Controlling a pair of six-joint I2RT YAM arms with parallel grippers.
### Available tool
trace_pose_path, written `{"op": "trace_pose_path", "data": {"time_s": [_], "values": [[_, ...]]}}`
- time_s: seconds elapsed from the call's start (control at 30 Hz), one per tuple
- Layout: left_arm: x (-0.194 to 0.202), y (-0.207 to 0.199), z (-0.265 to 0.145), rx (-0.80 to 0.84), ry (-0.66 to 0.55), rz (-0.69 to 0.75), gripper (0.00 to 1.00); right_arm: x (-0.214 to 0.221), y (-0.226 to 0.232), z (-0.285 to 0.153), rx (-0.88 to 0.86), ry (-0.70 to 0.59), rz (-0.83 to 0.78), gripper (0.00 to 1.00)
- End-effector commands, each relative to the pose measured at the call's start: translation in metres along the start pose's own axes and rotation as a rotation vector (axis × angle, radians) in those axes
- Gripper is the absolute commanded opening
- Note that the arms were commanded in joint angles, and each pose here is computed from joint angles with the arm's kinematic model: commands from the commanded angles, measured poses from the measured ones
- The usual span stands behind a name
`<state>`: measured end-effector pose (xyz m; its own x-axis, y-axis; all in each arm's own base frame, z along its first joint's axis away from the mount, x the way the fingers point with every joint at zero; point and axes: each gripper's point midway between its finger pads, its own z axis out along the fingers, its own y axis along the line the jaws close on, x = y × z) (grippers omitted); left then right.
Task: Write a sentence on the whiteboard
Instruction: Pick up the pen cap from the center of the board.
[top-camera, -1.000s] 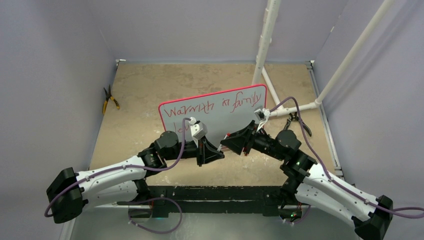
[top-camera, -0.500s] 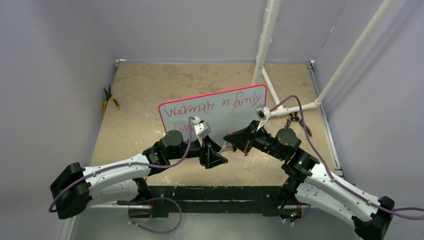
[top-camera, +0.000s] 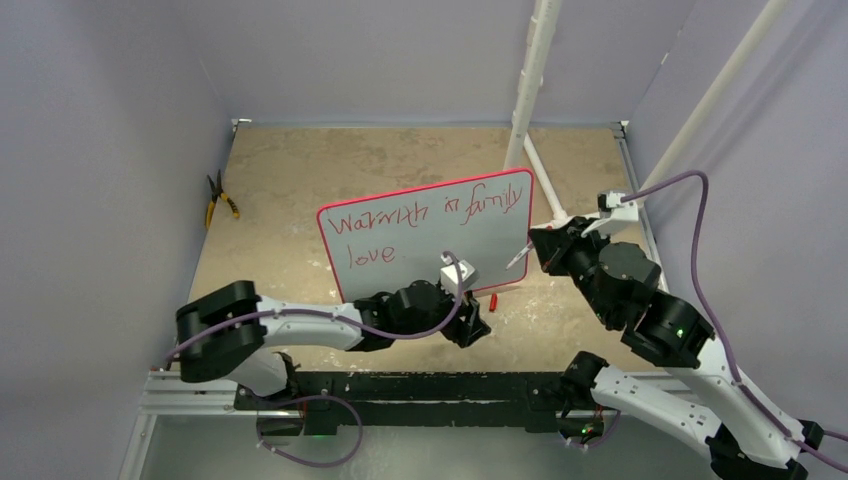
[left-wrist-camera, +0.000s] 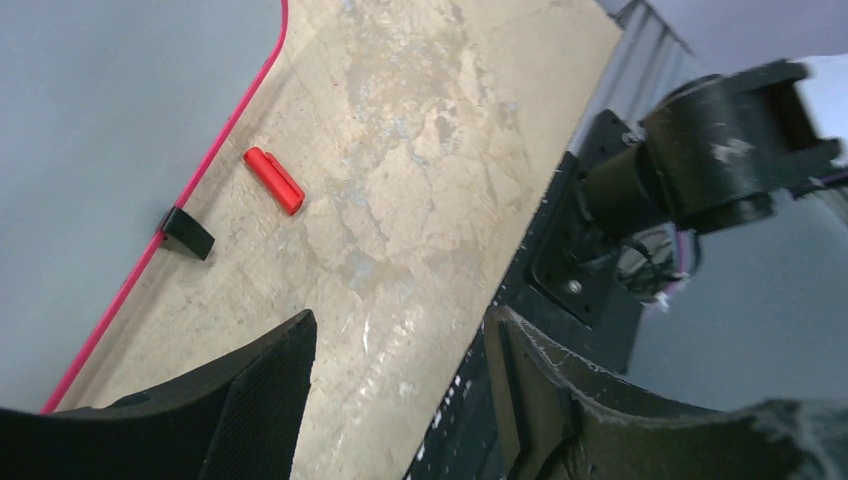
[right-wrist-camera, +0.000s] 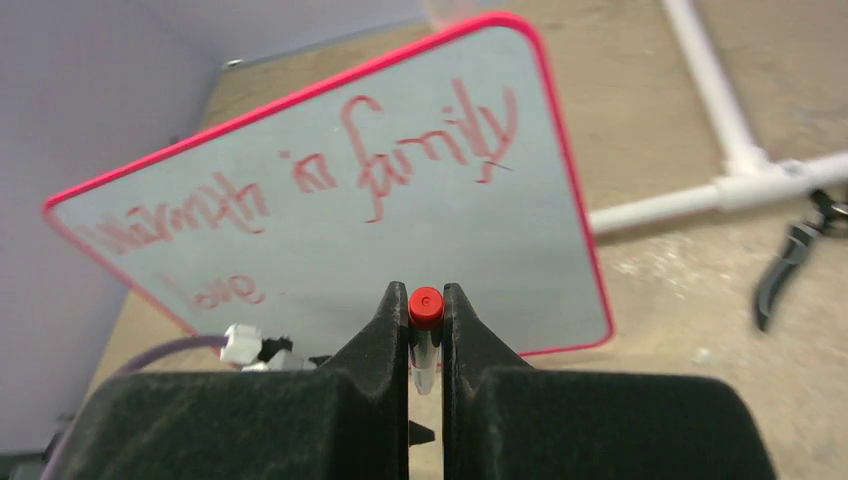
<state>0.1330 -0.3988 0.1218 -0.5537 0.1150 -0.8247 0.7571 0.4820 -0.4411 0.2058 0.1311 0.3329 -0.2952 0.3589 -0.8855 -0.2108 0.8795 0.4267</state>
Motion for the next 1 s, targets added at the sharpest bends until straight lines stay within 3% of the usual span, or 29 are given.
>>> {"op": "trace_pose_path", "data": {"time_s": [0.0,0.23,0.5,0.97], "values": [[-0.017,-0.007,0.039,-0.086,-0.083,-0.028,0.61,-0.011,-0.052,-0.007,0.289,-0.077,0.02,0.0],[0.004,0.01,0.083,-0.258,-0.03,-0.005,0.57,-0.016,-0.081,-0.01,0.48,-0.132,0.02,0.0],[0.017,0.044,0.094,-0.462,-0.008,0.047,0.52,-0.033,-0.079,-0.016,0.439,-0.208,0.048,0.0],[0.027,0.063,0.109,-0.559,0.039,0.116,0.4,-0.03,-0.076,-0.013,0.415,-0.209,0.049,0.0]]}}
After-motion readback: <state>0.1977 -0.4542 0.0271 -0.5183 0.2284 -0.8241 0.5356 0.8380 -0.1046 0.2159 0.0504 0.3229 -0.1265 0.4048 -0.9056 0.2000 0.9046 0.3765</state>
